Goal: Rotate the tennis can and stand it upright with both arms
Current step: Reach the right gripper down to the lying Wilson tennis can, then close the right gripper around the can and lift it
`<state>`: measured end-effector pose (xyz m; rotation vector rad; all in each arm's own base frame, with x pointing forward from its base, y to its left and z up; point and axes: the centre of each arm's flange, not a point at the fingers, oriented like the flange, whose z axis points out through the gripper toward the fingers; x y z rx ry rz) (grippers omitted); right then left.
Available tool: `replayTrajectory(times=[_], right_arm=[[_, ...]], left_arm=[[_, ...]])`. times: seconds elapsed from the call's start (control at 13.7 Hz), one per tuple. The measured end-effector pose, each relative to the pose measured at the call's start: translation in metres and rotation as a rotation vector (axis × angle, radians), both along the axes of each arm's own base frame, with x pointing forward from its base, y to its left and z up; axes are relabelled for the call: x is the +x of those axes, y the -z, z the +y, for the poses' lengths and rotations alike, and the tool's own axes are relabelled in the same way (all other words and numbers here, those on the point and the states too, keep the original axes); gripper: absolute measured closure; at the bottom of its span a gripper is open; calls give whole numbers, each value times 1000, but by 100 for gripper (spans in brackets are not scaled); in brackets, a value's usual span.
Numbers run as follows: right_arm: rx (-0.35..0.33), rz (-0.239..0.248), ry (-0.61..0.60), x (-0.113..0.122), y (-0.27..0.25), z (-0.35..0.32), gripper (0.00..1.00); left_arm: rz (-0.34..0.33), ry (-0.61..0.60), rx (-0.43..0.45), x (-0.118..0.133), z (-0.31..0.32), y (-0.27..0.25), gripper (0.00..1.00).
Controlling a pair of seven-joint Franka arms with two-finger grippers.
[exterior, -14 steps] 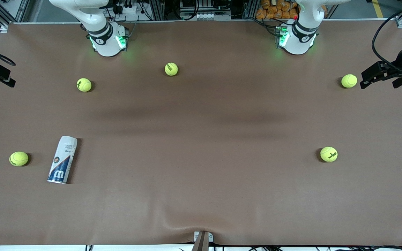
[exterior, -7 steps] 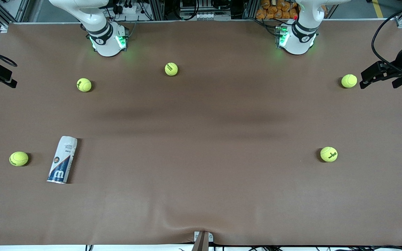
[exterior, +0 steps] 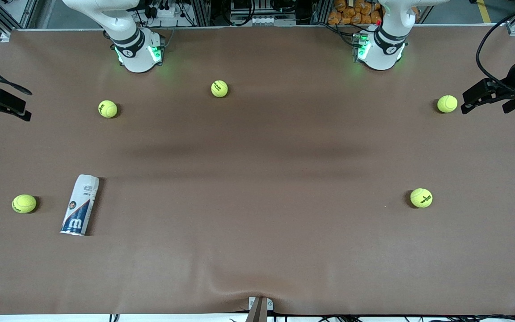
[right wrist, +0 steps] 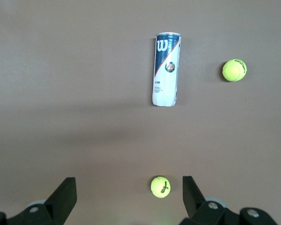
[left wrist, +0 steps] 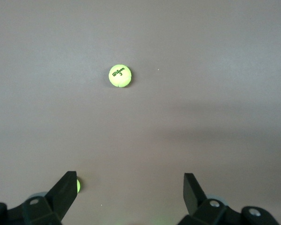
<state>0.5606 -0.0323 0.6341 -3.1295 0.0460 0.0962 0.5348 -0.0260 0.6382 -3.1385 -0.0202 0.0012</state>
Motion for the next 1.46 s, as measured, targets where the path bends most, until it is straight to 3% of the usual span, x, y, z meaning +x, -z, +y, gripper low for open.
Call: replayTrajectory(times=[0.59, 0.88, 1.1, 1.32, 1.46], right_arm=[[-11, 38, -26, 54, 82, 16, 0], [-24, 62, -34, 97, 176, 6, 0], [-30, 44, -108, 125, 255, -29, 0], [-27, 71, -122, 130, 311, -63, 0], [-34, 52, -119, 135, 340, -75, 0]], left_arm=[[0, -1, 0, 0, 0, 0, 0], [1, -1, 0, 0, 1, 0, 0], [1, -2, 0, 0, 1, 1, 0], [2, -2, 0, 0, 1, 1, 0], [2, -2, 0, 0, 1, 1, 0]])
